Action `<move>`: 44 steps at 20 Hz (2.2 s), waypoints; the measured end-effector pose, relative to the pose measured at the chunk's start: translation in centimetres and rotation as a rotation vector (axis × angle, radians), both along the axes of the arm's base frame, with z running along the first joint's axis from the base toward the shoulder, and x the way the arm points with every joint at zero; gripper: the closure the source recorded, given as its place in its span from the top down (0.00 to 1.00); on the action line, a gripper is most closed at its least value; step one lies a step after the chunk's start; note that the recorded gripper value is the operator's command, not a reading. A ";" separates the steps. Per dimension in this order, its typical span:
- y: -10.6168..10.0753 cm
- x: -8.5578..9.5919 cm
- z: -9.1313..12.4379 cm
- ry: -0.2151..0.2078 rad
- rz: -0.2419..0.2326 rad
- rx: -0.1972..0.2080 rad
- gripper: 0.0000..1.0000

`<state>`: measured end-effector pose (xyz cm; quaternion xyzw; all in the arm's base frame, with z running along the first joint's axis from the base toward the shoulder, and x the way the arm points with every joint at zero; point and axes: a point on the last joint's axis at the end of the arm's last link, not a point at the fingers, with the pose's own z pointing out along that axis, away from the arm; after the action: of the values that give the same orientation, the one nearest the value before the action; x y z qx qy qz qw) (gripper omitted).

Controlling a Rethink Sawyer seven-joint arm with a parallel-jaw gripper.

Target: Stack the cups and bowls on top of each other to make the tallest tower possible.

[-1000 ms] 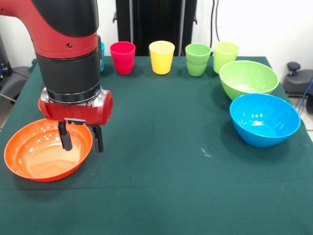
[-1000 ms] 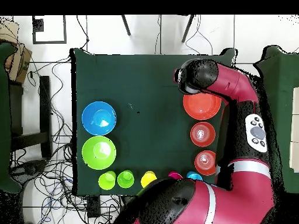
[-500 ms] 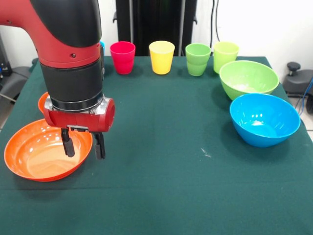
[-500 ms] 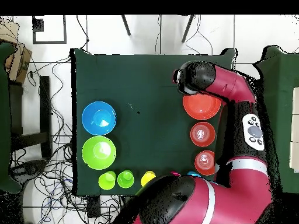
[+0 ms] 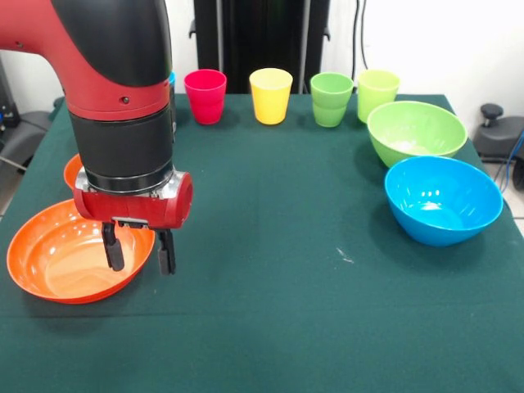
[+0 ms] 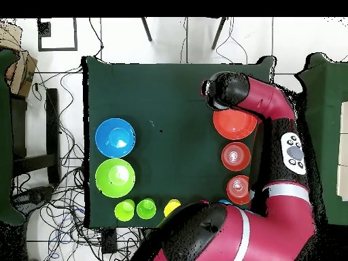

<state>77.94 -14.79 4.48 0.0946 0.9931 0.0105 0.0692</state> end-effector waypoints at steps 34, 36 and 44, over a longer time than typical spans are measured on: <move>0.3 -0.2 -0.4 0.004 0.030 -0.020 1.00; 0.3 -0.2 -0.4 0.004 0.031 -0.020 1.00; 0.4 -0.2 -0.5 0.005 0.031 -0.018 1.00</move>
<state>77.70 -14.40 4.01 0.0785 0.9946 0.0024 0.0675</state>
